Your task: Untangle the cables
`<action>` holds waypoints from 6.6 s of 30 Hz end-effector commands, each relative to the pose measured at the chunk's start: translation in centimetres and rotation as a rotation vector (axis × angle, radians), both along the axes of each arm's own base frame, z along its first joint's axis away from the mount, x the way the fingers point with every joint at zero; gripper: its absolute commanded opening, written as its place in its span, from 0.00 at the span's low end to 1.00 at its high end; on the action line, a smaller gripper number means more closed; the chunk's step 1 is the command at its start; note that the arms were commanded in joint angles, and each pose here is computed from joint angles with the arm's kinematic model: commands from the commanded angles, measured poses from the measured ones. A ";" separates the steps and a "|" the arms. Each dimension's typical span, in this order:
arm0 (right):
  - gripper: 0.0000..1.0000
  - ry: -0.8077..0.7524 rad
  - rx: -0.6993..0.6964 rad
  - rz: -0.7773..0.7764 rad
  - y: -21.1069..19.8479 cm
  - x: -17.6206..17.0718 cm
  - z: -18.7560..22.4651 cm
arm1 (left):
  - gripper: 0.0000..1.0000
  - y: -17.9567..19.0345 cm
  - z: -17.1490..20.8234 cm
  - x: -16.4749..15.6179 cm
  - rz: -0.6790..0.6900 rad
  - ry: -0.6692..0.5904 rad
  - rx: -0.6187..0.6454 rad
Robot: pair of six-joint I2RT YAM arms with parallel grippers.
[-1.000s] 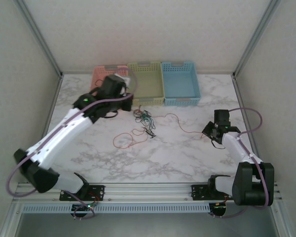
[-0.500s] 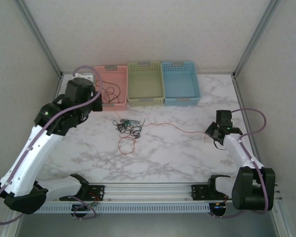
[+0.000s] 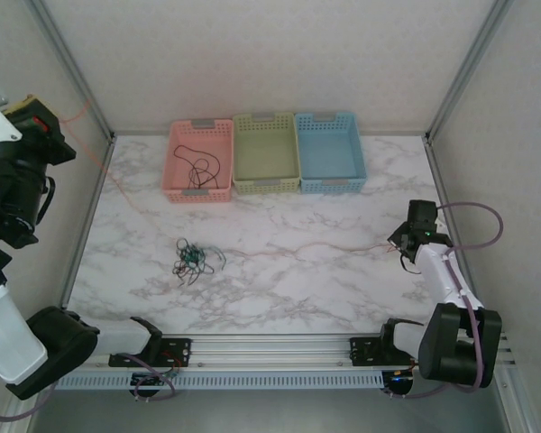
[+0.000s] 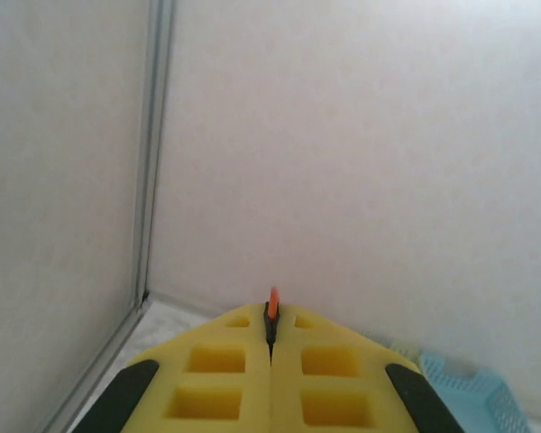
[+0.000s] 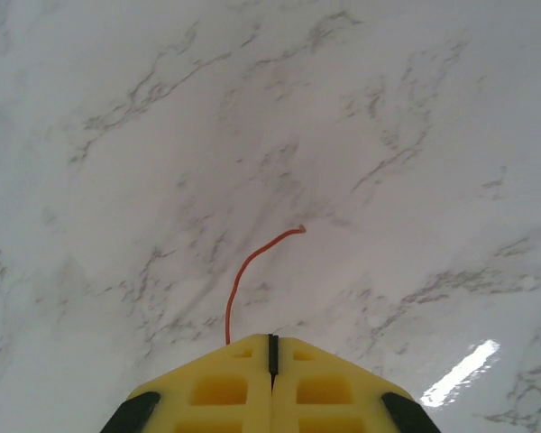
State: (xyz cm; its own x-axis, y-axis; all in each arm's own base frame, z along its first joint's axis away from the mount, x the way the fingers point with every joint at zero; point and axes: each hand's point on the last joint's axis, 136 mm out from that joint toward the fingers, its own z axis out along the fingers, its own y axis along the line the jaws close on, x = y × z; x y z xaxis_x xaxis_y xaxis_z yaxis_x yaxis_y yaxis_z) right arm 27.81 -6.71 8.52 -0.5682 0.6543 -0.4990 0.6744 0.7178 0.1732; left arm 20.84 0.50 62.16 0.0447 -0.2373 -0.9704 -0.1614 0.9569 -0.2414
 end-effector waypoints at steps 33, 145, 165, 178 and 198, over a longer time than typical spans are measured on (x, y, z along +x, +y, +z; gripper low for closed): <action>0.07 0.171 0.170 1.031 35.9 -0.3 -0.8 | 0.00 -7.6 -26.6 7.7 -0.184 0.640 0.236; 0.00 -0.227 0.054 0.233 3.3 7.9 14.1 | 0.00 6.7 -16.6 -2.4 0.348 0.385 0.180; 0.00 -0.388 0.189 0.661 17.2 9.8 20.5 | 0.00 -6.1 -14.0 1.7 -0.350 0.321 -0.097; 0.00 0.031 0.283 0.644 18.9 8.4 1.3 | 0.00 -13.4 1.2 -0.6 -0.835 -0.007 -0.283; 0.00 0.069 0.242 0.672 18.5 7.9 0.2 | 0.00 -19.7 -2.4 17.1 -0.824 0.080 -0.243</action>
